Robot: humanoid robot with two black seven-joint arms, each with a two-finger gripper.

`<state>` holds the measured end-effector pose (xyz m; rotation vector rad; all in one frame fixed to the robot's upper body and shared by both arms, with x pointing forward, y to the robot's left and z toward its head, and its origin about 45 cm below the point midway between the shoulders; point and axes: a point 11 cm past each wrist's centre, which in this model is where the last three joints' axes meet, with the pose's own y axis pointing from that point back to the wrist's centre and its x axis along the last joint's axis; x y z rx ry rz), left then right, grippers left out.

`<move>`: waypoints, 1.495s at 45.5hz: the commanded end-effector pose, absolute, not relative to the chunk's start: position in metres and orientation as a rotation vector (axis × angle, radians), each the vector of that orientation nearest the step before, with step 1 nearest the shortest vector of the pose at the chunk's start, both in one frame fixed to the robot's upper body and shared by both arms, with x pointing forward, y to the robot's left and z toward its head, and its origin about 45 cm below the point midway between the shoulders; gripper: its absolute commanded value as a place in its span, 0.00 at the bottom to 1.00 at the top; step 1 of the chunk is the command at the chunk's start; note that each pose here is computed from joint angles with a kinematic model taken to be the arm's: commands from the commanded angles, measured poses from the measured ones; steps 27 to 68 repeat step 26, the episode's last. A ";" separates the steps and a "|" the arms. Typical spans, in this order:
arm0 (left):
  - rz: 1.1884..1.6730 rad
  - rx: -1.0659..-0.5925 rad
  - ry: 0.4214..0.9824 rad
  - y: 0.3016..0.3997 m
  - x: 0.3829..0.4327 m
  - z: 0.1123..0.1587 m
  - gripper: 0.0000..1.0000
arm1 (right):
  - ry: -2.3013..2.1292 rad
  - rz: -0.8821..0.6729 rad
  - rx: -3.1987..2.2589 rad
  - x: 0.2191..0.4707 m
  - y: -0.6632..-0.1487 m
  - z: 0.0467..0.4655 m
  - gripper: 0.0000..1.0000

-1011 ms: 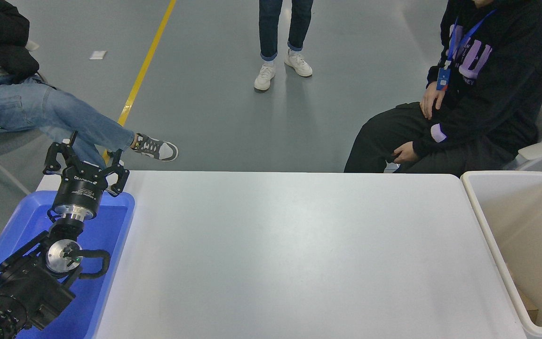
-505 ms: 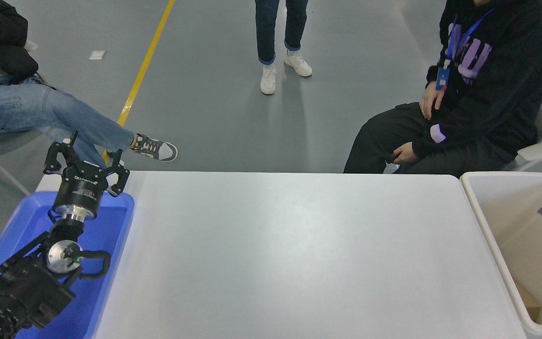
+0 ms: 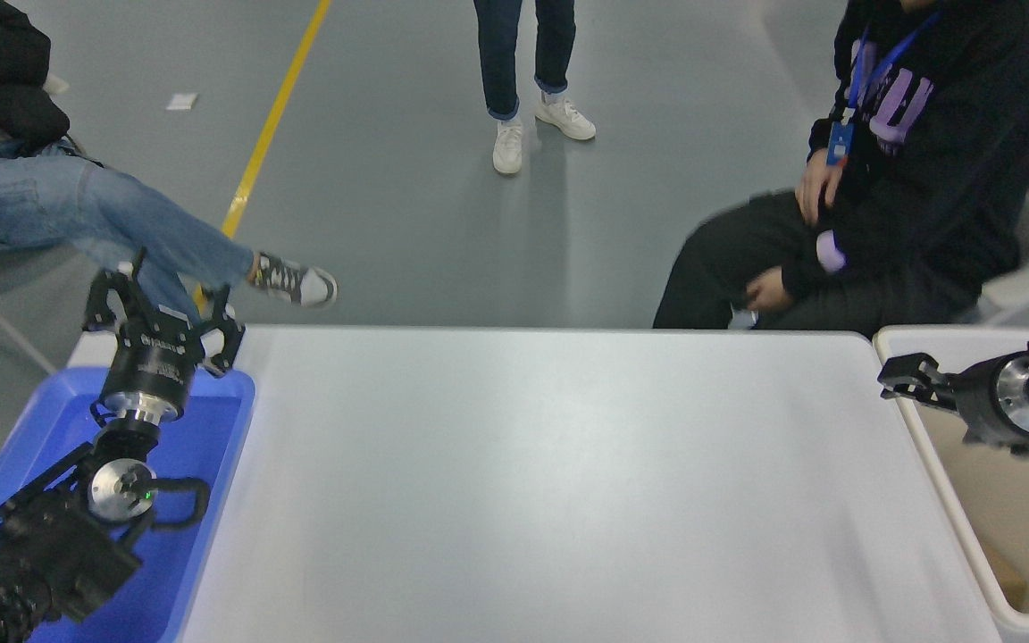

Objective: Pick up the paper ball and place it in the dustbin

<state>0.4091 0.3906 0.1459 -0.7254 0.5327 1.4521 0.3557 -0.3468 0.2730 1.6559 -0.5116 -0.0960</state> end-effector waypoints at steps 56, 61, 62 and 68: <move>1.452 -0.727 0.534 0.3903 0.4091 0.1458 0.98 | -0.163 0.171 1.556 0.358 -0.240 0.410 1.00; 1.452 -0.727 0.534 0.3903 0.4091 0.1458 0.98 | -0.163 0.171 1.556 0.358 -0.240 0.410 1.00; 1.452 -0.727 0.534 0.3903 0.4091 0.1458 0.98 | -0.163 0.171 1.556 0.358 -0.240 0.410 1.00; 1.452 -0.727 0.534 0.3903 0.4091 0.1458 0.98 | -0.163 0.171 1.556 0.358 -0.240 0.410 1.00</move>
